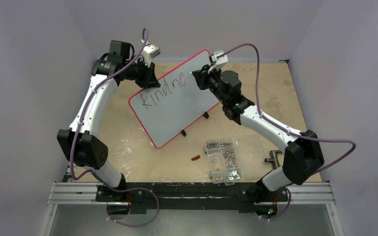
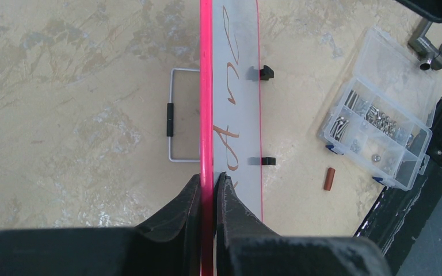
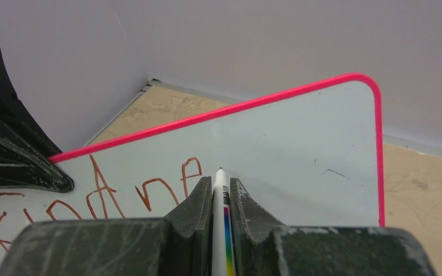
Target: Write a sentence on the whiteboard
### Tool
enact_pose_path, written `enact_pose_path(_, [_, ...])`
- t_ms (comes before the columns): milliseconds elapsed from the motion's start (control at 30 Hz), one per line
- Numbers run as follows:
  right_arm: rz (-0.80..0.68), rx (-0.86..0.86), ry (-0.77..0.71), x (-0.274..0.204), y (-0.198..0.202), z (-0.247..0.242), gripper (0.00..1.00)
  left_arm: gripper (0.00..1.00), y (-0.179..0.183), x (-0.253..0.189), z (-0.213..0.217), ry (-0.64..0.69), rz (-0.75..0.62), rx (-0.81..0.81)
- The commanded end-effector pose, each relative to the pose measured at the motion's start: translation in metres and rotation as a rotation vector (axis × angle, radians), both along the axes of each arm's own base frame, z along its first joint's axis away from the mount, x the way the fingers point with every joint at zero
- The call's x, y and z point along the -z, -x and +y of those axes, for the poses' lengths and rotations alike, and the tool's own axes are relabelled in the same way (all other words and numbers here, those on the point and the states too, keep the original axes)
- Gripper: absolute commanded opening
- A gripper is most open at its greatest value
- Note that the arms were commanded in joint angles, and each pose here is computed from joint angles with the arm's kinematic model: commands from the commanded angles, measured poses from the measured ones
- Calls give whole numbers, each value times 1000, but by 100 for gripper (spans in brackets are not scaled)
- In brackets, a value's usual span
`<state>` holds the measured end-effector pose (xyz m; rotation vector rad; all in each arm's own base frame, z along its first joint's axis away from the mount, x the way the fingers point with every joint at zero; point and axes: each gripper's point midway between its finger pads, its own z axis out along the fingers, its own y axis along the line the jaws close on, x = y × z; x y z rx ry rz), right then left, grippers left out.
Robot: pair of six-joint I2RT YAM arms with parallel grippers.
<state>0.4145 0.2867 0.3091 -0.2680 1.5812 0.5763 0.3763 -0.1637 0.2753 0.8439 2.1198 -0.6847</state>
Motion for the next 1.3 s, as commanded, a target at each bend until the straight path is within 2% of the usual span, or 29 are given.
enact_pose_path(0, [-94,40,-60,-41,-4,-11,0,0,3,9,11,-96,-31,15])
enact_pose_path(600, [-86,36,-65,-36,-25,-2,0,0,4,9,11,-98,-33,17])
enact_pose_path(1267, [-28,-79,-30,-11,-15,15,0,0,5,7,10,-93,-36,20])
